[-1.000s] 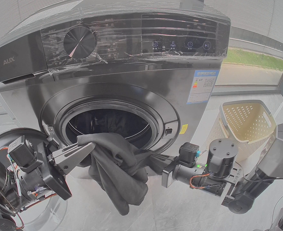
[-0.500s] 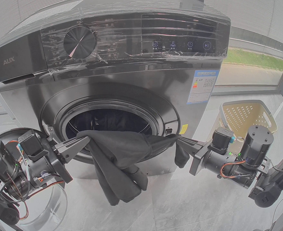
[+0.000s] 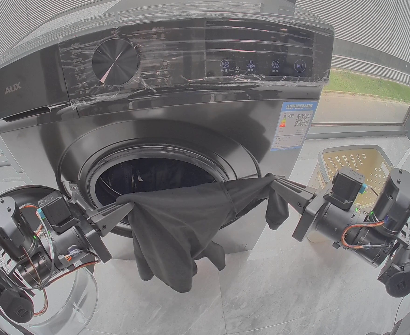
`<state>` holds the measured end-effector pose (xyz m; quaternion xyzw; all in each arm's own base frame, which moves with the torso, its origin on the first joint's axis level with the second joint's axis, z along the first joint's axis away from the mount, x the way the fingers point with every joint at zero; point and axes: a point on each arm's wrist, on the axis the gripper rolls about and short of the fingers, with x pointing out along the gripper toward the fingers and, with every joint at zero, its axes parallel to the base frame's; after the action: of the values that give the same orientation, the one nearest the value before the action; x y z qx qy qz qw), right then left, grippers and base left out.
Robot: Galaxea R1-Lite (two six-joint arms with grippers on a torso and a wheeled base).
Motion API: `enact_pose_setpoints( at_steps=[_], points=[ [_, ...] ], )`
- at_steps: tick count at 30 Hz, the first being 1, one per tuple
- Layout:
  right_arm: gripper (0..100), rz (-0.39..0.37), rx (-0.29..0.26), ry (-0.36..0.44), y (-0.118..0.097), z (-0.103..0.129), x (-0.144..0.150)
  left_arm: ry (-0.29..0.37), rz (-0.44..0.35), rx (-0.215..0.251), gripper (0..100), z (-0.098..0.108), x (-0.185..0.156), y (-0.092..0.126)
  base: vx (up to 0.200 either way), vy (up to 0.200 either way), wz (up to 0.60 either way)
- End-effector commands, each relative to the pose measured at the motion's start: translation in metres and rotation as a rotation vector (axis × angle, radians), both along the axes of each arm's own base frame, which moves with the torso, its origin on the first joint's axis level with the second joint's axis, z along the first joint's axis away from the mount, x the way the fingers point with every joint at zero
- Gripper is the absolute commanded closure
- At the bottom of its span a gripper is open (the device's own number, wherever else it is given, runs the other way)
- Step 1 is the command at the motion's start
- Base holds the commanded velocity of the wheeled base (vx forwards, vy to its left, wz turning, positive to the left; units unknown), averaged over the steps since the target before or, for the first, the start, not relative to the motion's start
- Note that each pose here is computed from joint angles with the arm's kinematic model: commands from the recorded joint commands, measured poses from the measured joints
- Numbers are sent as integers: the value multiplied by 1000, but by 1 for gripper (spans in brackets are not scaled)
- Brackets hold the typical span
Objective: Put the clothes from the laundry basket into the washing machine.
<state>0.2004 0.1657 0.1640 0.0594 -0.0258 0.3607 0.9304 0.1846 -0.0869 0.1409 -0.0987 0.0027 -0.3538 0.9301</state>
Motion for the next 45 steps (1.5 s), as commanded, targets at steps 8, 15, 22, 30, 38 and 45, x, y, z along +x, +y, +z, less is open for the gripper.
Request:
enact_pose_setpoints(
  at_steps=[8, 15, 22, 30, 38, 45],
  points=[
    [100, 4, 53, -65, -7, 21, -9, 59, 54, 86, 100, -22, 14, 5, 0, 0, 0],
    [100, 36, 74, -90, -4, 28, -16, 87, 61, 126, 100, -33, 15, 5, 0, 0, 0],
    [100, 36, 84, -103, -3, 32, -15, 99, 67, 130, 100, -35, 14, 5, 0, 0, 0],
    [100, 52, 94, -111, 0, 35, -16, 139, 61, 158, 100, -44, 9, 6, 0, 0, 0],
    [100, 56, 98, -116, 1, 36, -16, 149, 87, 175, 100, -48, 14, 7, 0, 0, 0],
    [100, 56, 96, -113, 1, 36, -15, 145, 86, 173, 100, -47, 13, 7, 0, 0, 0]
  ],
)
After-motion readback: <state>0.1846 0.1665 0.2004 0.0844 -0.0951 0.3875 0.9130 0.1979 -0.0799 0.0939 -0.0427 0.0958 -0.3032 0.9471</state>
